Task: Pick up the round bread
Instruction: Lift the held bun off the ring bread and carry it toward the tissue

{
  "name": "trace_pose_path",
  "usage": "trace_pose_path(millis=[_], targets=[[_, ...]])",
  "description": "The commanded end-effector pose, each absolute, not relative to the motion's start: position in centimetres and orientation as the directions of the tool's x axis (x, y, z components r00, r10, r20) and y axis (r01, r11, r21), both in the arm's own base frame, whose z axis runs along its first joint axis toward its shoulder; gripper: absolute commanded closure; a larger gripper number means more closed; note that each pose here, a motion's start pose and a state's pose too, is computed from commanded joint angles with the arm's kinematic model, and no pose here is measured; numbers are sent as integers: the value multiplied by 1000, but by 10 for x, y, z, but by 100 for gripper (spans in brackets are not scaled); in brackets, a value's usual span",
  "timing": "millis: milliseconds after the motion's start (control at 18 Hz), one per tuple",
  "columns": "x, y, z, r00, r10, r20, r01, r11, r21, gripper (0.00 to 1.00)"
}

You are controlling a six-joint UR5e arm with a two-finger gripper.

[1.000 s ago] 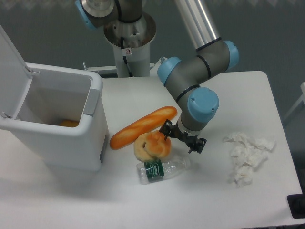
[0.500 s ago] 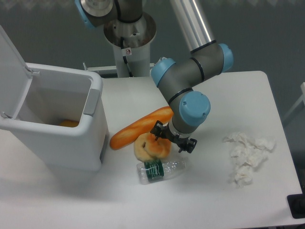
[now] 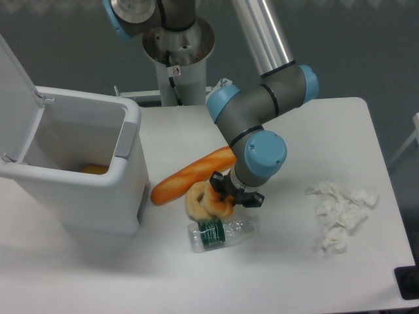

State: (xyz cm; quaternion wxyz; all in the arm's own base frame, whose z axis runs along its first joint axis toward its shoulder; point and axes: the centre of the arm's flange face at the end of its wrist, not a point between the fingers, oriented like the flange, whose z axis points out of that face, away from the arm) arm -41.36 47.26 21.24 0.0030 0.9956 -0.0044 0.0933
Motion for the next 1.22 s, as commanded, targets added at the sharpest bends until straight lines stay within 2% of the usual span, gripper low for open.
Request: trace_pose_path(millis=[111,500,556,611,722,1000,1222], targets=[[-415,471,217,983,-7,181,-8,-1000,1,87],[-438,466,275,996,13,91,19,-998,-62,85],[-446,464,284,997,20,73,25,-997,-71,87],[-453,463,295,998,28,52,32,-996,-80,96],[-471,453,316,998,52,17,54,-993,-103,100],[-508,432,354,993,90,-70,80,-988,-132,100],[-541,421,369,987,-4,-160,-16,-997,-72,100]])
